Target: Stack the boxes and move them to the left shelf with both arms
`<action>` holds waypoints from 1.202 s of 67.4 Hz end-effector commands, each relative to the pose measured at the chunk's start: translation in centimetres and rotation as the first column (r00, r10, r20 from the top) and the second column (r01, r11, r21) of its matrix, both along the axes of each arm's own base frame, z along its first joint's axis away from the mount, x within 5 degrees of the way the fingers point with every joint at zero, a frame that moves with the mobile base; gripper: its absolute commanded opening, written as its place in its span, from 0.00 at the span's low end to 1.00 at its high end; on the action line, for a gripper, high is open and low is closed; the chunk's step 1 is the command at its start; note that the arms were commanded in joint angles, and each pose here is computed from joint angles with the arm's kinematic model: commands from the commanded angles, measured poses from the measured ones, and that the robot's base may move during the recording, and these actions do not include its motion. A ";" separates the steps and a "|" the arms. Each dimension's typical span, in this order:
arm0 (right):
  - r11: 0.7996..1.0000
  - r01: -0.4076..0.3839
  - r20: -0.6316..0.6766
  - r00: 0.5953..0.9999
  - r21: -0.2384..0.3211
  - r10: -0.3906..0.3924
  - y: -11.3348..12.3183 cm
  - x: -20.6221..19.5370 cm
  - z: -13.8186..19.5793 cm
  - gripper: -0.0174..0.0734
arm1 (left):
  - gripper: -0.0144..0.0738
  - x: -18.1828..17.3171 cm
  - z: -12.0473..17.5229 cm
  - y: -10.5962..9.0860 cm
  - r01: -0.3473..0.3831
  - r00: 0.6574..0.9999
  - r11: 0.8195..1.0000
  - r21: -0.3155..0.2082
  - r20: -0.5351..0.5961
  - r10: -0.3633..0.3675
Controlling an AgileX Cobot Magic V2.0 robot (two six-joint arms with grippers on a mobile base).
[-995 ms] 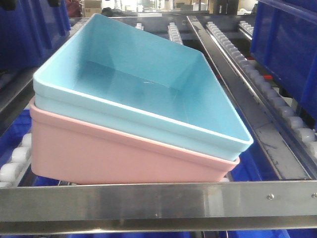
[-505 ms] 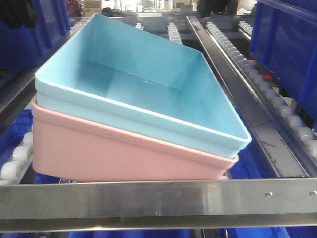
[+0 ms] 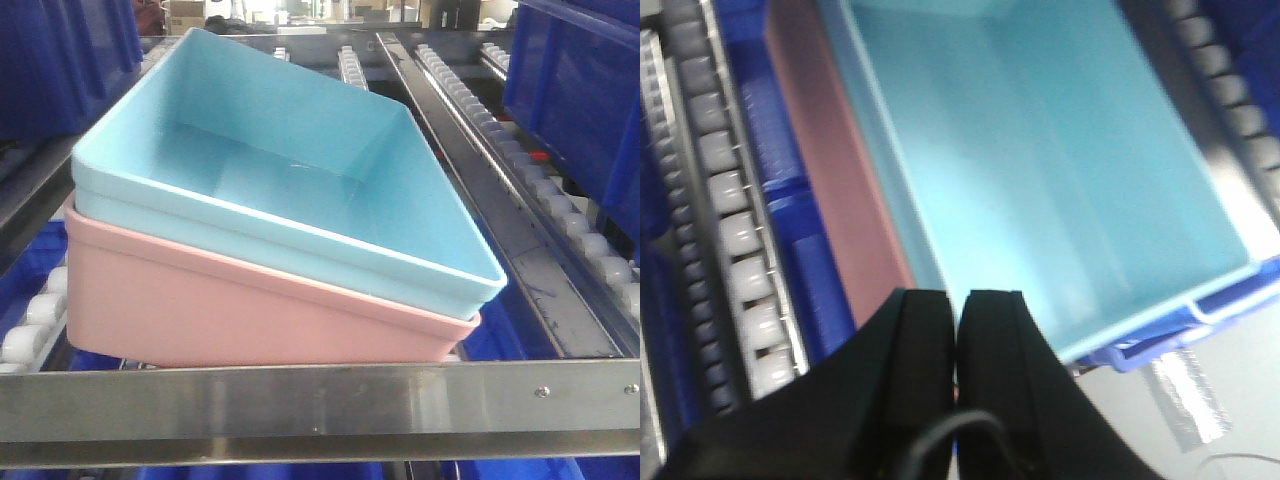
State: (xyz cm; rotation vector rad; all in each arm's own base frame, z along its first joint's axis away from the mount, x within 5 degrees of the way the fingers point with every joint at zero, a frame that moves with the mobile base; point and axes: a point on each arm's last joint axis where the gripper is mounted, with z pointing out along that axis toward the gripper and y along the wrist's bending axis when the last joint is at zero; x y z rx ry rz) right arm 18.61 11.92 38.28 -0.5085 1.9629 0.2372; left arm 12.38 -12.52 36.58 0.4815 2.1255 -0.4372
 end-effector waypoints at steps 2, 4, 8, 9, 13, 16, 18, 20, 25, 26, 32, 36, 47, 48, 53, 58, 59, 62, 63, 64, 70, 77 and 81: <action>0.997 -0.034 0.135 0.991 0.064 0.026 -1.8 -2.7 1.6 0.25 | 0.16 -2.2 1.5 1.2 0.102 0.988 0.990 -0.094 0.127 -0.090; 0.997 -0.038 0.141 0.990 0.068 0.028 -2.3 -3.5 1.3 0.25 | 0.16 -2.8 1.4 1.7 0.123 0.984 0.987 -0.101 0.142 -0.108; 0.996 -0.044 0.150 0.988 0.073 0.032 -3.2 -4.7 0.3 0.25 | 0.16 -3.9 0.8 2.6 0.160 0.976 0.981 -0.109 0.163 -0.141; 0.997 -0.045 0.145 0.989 0.070 0.034 -3.3 -4.9 -0.1 0.25 | 0.16 -4.1 0.8 2.8 0.170 0.974 0.979 -0.113 0.171 -0.149; 0.996 -0.051 0.151 0.988 0.080 0.039 -4.1 -6.0 -1.2 0.25 | 0.16 -4.8 -0.1 3.5 0.193 0.969 0.975 -0.111 0.175 -0.172; 0.995 -0.054 0.151 0.988 0.085 0.041 -4.5 -6.6 -2.1 0.25 | 0.16 -5.2 -0.7 3.9 0.208 0.967 0.972 -0.111 0.175 -0.187; 0.994 -0.058 0.152 0.987 0.089 0.044 -4.8 -7.1 -2.7 0.25 | 0.16 -5.4 -1.1 4.1 0.216 0.965 0.970 -0.109 0.176 -0.195; 0.993 -0.063 0.158 0.986 0.097 0.047 -5.1 -7.5 -3.2 0.25 | 0.16 -5.6 -1.6 4.3 0.223 0.964 0.969 -0.106 0.173 -0.203; 0.992 -0.079 0.169 0.984 0.103 0.061 -5.5 -8.2 -4.8 0.25 | 0.16 -5.8 -2.4 4.6 0.229 0.963 0.969 -0.097 0.166 -0.211; 0.991 -0.084 0.178 0.982 0.109 0.064 -5.5 -8.4 -4.9 0.25 | 0.16 -5.8 -2.6 4.6 0.228 0.964 0.969 -0.094 0.164 -0.211; 0.987 -0.104 0.197 0.977 0.119 0.080 -5.6 -8.7 -5.9 0.25 | 0.16 -5.8 -2.9 4.7 0.220 0.967 0.972 -0.080 0.151 -0.206; 0.986 -0.110 0.202 0.976 0.122 0.084 -5.5 -8.7 -6.0 0.25 | 0.16 -5.8 -2.9 4.7 0.219 0.967 0.973 -0.078 0.150 -0.206; 0.987 -0.109 0.201 0.976 0.120 0.084 -5.5 -8.7 -6.1 0.25 | 0.16 -5.8 -2.9 4.7 0.218 0.967 0.973 -0.077 0.149 -0.205; 0.987 -0.109 0.200 0.976 0.119 0.084 -5.5 -8.7 -6.1 0.25 | 0.16 -5.8 -2.9 4.7 0.218 0.967 0.973 -0.077 0.149 -0.205; 0.987 -0.109 0.200 0.976 0.119 0.084 -5.5 -8.7 -6.1 0.25 | 0.16 -5.8 -2.9 4.7 0.218 0.967 0.973 -0.077 0.149 -0.205; 0.987 -0.109 0.200 0.976 0.119 0.084 -5.5 -8.7 -6.1 0.25 | 0.16 -5.8 -2.9 4.7 0.218 0.967 0.973 -0.077 0.149 -0.205; 0.987 -0.109 0.200 0.976 0.119 0.084 -5.5 -8.7 -6.1 0.25 | 0.16 -5.8 -2.9 4.7 0.218 0.967 0.973 -0.077 0.149 -0.205; 0.987 -0.109 0.200 0.976 0.119 0.084 -5.5 -8.7 -6.1 0.25 | 0.16 -5.8 -2.9 4.7 0.218 0.967 0.973 -0.077 0.149 -0.205; 0.987 -0.109 0.200 0.976 0.119 0.084 -5.5 -8.7 -6.1 0.25 | 0.16 -5.8 -2.9 4.7 0.218 0.967 0.973 -0.077 0.149 -0.205; 0.987 -0.109 0.200 0.976 0.119 0.084 -5.5 -8.7 -6.1 0.25 | 0.16 -5.8 -2.9 4.7 0.218 0.967 0.973 -0.077 0.149 -0.205; 0.987 -0.109 0.200 0.976 0.119 0.084 -5.5 -8.7 -6.1 0.25 | 0.16 -5.8 -2.9 4.7 0.218 0.968 0.973 -0.079 0.147 -0.205; 0.987 -0.109 0.200 0.976 0.119 0.084 -5.5 -8.7 -6.1 0.25 | 0.16 -6.3 -3.1 4.4 0.229 0.973 0.963 -0.145 0.063 -0.222; 0.987 -0.109 0.200 0.976 0.119 0.084 -5.5 -8.7 -6.1 0.25 | 0.16 -6.7 -3.1 4.4 0.244 0.970 0.952 -0.185 0.031 -0.242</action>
